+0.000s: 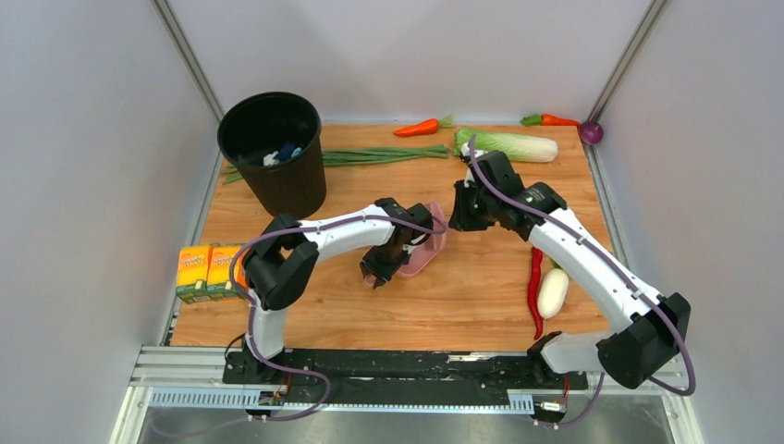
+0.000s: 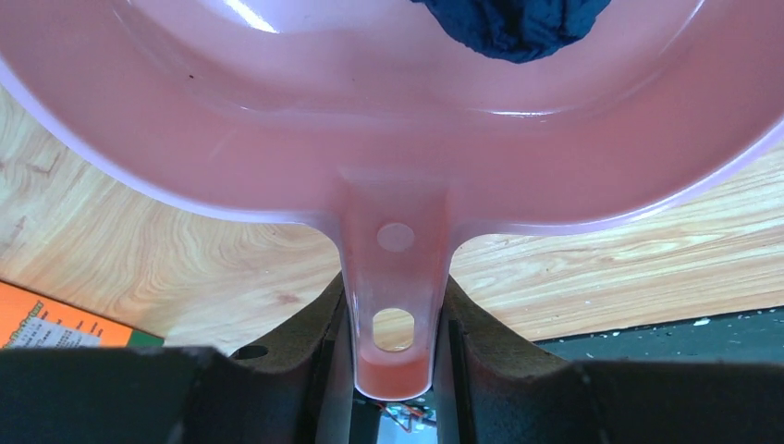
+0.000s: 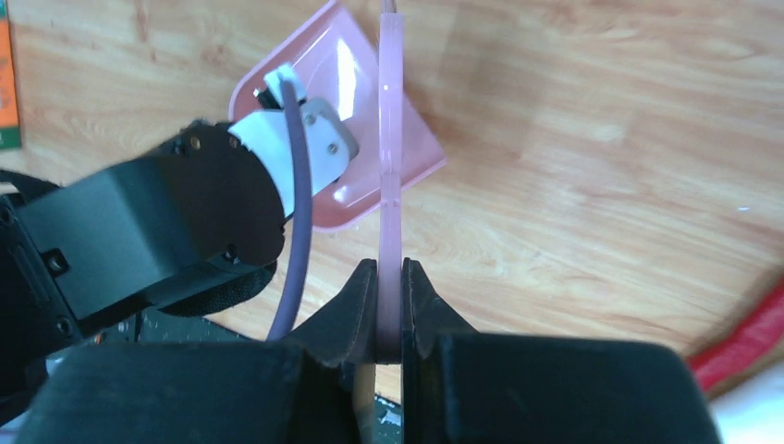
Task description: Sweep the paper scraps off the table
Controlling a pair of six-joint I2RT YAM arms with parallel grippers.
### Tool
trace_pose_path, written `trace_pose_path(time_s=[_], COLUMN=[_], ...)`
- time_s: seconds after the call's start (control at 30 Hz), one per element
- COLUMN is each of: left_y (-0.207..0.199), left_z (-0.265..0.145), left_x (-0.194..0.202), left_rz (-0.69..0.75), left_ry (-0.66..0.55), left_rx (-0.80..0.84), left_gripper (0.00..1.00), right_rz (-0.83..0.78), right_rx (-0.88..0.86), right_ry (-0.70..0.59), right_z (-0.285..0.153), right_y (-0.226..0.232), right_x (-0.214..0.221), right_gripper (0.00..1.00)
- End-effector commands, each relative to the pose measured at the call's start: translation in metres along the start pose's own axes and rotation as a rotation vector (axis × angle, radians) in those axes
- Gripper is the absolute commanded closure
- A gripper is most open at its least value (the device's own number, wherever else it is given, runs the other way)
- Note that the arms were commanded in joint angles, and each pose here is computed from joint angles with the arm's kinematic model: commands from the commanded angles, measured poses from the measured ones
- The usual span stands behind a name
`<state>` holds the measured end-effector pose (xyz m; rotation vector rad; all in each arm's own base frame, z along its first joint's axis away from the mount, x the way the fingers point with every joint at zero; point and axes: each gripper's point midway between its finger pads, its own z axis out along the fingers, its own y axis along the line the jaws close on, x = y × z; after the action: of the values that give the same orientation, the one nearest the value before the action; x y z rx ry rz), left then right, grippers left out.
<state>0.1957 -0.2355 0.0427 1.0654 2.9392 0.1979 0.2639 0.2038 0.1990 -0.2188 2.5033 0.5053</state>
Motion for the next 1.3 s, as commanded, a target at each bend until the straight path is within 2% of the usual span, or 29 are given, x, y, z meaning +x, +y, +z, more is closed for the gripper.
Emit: trace_pose_path(time_s=[0.0,0.27,0.6,0.9,1.27], left_y=[0.006,0.012,0.027,0.055,0.110], left_z=[-0.026,-0.066,-0.126,-0.183,-0.234], left_x=[-0.005,-0.023,-0.060,-0.085,-0.105], left_rz=[-0.054,-0.150,-0.357,-0.475,-0.665], left_ry=[-0.087,-0.161,-0.271,-0.374,-0.515], left_rx=[-0.009,-0.010,0.113,0.250,0.429], left_gripper=[1.00,1.00,1.00,1.00,1.00], right_rz=[0.018,0.056,0.090,0.097,0.068], right_rx=[0.117,0.185,0.245,0.212,0.204], right_ry=[-0.157,-0.300,-0.366,-0.337,-0.316], right_z=[-0.035,-0.068,-0.090,-0.074,-0.063], right_y=[-0.013,-0.021,-0.042,-0.039,-0.039], right_x=[-0.044,-0.080,-0.073,-0.068,-0.066], right_gripper=[1.00,1.00,1.00,1.00,1.00])
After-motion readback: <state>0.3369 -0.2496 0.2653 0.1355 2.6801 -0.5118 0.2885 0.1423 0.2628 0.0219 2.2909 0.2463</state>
